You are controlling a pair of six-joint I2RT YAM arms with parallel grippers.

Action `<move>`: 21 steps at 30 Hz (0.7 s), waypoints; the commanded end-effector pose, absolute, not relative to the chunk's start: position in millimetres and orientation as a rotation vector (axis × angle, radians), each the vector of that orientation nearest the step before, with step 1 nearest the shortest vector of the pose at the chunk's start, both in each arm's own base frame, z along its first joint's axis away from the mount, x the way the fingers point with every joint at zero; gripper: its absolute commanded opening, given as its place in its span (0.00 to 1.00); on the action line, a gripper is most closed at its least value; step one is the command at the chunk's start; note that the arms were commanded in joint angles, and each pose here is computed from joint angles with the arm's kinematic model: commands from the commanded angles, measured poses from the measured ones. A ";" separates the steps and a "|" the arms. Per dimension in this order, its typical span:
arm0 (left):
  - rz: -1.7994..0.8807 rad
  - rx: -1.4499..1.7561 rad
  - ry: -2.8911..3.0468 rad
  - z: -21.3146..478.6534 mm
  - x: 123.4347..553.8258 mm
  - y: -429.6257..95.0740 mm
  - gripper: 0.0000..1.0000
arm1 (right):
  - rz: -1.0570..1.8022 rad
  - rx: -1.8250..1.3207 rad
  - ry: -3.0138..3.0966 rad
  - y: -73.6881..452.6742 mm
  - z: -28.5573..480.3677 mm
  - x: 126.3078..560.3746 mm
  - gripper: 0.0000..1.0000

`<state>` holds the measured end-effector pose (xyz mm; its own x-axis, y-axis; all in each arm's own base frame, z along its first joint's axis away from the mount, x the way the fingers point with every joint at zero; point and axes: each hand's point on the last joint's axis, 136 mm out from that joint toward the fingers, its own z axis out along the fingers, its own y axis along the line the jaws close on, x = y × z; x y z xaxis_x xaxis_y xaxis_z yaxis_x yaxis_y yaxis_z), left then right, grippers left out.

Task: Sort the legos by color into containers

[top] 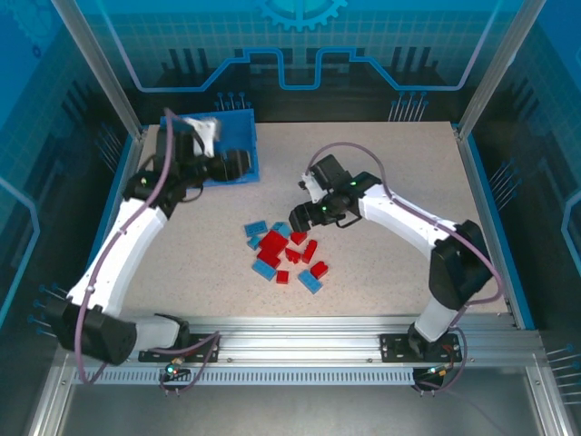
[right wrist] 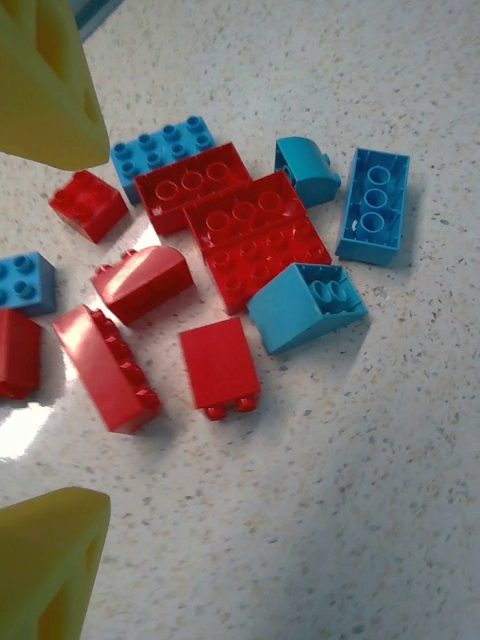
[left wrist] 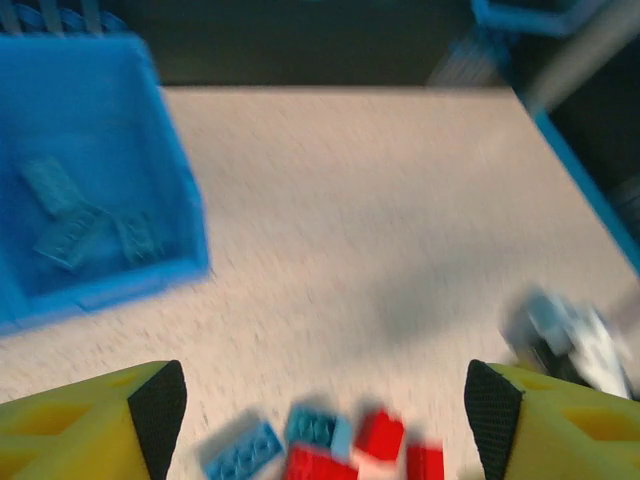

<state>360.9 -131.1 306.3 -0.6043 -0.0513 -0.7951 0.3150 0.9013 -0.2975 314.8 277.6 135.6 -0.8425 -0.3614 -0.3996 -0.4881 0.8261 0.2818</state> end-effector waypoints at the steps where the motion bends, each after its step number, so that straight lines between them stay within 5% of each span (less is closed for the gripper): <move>1: -0.504 0.654 2.185 262.1 308.8 -152.1 0.81 | 0.504 -0.886 2.568 302.5 132.8 323.7 0.82; 9: -0.553 1.036 2.037 220.7 224.9 -162.7 0.99 | 0.482 -1.129 2.520 336.6 96.9 341.4 0.72; 15: -0.529 1.125 2.048 188.1 205.1 -157.9 0.99 | 0.468 -1.199 2.553 349.8 65.0 349.1 0.70; 21: -0.517 1.132 2.009 177.9 204.1 -158.2 0.99 | 0.485 -1.189 2.601 354.9 45.9 349.9 0.54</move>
